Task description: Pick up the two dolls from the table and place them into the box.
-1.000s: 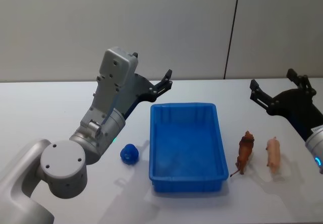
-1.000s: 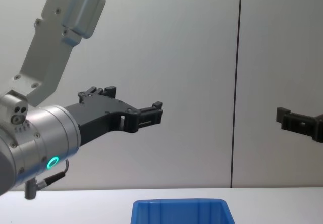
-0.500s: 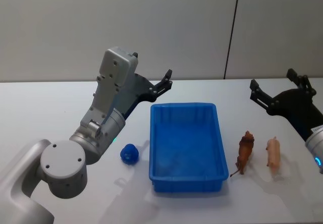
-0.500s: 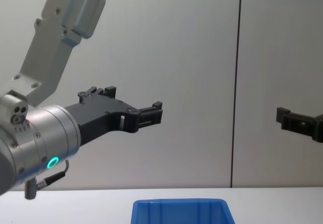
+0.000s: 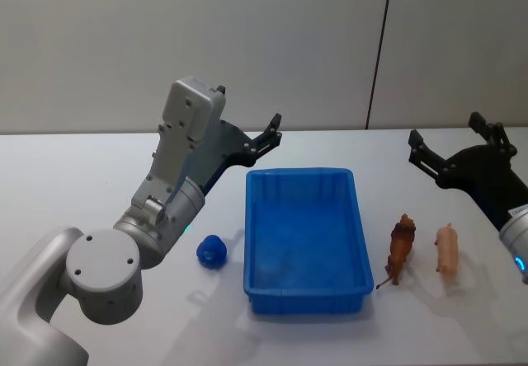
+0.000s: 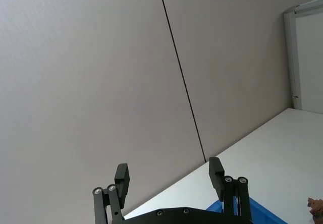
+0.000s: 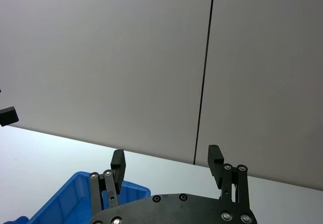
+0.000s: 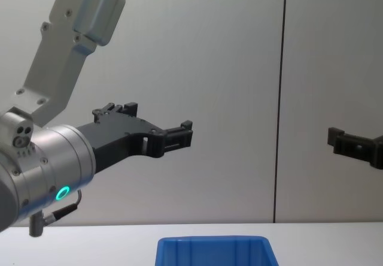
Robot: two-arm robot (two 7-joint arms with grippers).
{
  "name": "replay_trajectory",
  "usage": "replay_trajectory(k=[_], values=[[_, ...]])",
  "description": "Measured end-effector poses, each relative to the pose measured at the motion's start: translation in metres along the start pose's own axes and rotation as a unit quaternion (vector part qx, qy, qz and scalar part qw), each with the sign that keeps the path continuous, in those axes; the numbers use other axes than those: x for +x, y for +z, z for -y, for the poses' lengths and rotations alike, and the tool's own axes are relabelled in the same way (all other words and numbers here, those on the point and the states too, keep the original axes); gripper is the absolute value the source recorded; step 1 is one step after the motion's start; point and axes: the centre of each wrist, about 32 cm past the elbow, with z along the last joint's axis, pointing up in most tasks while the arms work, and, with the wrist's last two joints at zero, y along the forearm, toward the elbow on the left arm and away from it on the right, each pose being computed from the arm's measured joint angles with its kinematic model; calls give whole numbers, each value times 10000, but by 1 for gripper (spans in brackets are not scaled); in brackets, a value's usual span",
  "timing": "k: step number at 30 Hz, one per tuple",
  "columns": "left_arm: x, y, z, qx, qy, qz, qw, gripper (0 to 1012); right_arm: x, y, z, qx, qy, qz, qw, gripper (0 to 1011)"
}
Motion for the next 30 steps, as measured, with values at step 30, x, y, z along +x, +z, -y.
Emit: replay_trajectory(k=[30], values=[[46, -18, -97, 447, 205, -185, 9986, 1001, 0, 0, 0, 0, 0, 0, 10000, 1001]])
